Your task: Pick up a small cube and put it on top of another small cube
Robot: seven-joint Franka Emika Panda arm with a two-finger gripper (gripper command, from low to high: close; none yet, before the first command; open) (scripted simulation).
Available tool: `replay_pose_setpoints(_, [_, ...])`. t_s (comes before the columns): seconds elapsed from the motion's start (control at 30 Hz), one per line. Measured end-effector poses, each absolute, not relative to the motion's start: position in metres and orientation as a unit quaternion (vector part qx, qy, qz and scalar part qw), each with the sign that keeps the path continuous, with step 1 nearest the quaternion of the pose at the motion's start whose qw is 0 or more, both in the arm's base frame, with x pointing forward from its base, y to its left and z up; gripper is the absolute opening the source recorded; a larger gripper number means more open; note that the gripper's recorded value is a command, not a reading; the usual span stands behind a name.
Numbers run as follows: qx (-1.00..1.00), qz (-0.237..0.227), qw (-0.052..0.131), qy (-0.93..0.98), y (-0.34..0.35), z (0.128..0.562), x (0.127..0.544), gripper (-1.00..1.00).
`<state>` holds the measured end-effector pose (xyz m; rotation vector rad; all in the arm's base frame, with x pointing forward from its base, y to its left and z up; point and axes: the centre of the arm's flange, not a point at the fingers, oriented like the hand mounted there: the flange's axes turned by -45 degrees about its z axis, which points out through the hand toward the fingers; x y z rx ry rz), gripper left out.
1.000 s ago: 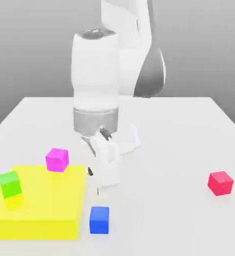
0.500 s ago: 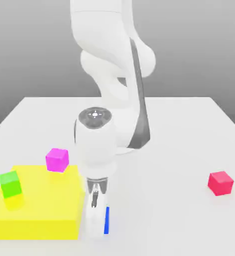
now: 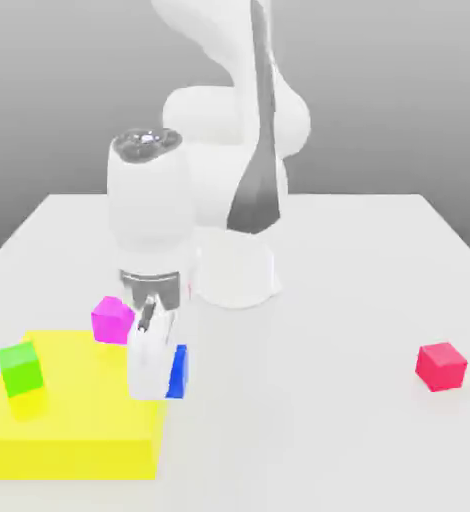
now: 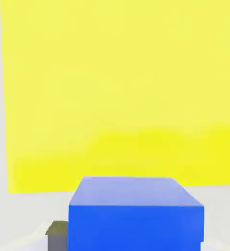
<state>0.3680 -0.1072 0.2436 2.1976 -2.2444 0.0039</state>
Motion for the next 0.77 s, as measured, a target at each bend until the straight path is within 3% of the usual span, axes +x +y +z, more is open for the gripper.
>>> replay_pose_setpoints(0.43, [0.714,0.001,-0.001,-0.7,-0.177,0.312,0.254,-1.0])
replay_pose_setpoints(0.63, [0.715,0.001,-0.001,-0.699,-0.181,0.264,0.247,-1.0])
replay_pose_setpoints(0.67, [0.715,0.001,0.0,-0.699,-0.18,0.255,0.247,1.0])
replay_pose_setpoints(0.77, [0.715,0.001,0.0,-0.699,-0.18,0.255,0.247,1.0])
